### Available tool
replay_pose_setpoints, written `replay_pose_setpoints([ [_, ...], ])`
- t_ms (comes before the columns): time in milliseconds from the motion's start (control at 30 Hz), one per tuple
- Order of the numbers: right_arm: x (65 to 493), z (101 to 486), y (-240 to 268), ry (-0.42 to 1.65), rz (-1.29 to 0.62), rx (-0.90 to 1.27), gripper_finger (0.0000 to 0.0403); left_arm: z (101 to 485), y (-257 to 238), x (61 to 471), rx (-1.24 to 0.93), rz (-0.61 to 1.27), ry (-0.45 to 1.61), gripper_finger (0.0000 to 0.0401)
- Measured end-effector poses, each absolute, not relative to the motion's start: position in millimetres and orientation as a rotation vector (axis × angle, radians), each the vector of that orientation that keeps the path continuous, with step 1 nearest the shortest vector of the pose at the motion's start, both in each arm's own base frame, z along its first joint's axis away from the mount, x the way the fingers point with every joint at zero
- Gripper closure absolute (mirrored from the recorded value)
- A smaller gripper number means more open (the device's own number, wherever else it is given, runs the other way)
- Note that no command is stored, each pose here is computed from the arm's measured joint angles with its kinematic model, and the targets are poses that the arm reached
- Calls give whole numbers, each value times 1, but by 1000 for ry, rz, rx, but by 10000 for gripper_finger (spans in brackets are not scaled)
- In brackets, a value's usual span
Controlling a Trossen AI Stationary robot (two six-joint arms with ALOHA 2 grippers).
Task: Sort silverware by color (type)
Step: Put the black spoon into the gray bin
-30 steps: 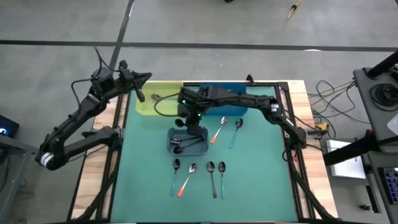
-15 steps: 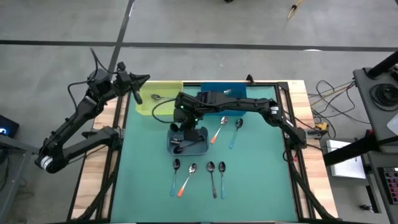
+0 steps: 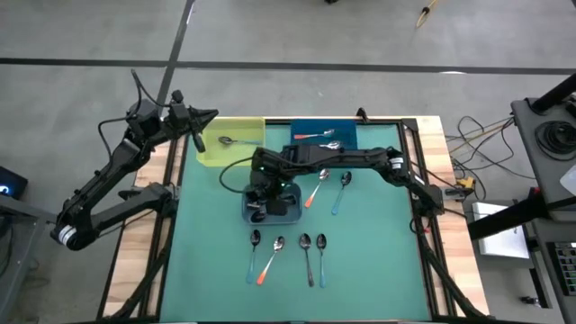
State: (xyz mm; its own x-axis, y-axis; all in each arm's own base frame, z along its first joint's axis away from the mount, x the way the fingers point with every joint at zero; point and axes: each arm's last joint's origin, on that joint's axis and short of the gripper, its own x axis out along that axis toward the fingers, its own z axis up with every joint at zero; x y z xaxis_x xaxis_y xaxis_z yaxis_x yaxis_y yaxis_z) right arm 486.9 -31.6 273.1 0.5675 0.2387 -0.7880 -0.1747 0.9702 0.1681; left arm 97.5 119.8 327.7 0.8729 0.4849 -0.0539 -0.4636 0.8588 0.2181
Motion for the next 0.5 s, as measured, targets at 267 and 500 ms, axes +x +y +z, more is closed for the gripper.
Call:
replay_pose_setpoints([
  [267,485,244,-33,1009,176,57,394,328,120,98,185,498,100,401],
  [500,484,233,-33,1023,169,55,394,328,120,98,182,498,97,401],
])
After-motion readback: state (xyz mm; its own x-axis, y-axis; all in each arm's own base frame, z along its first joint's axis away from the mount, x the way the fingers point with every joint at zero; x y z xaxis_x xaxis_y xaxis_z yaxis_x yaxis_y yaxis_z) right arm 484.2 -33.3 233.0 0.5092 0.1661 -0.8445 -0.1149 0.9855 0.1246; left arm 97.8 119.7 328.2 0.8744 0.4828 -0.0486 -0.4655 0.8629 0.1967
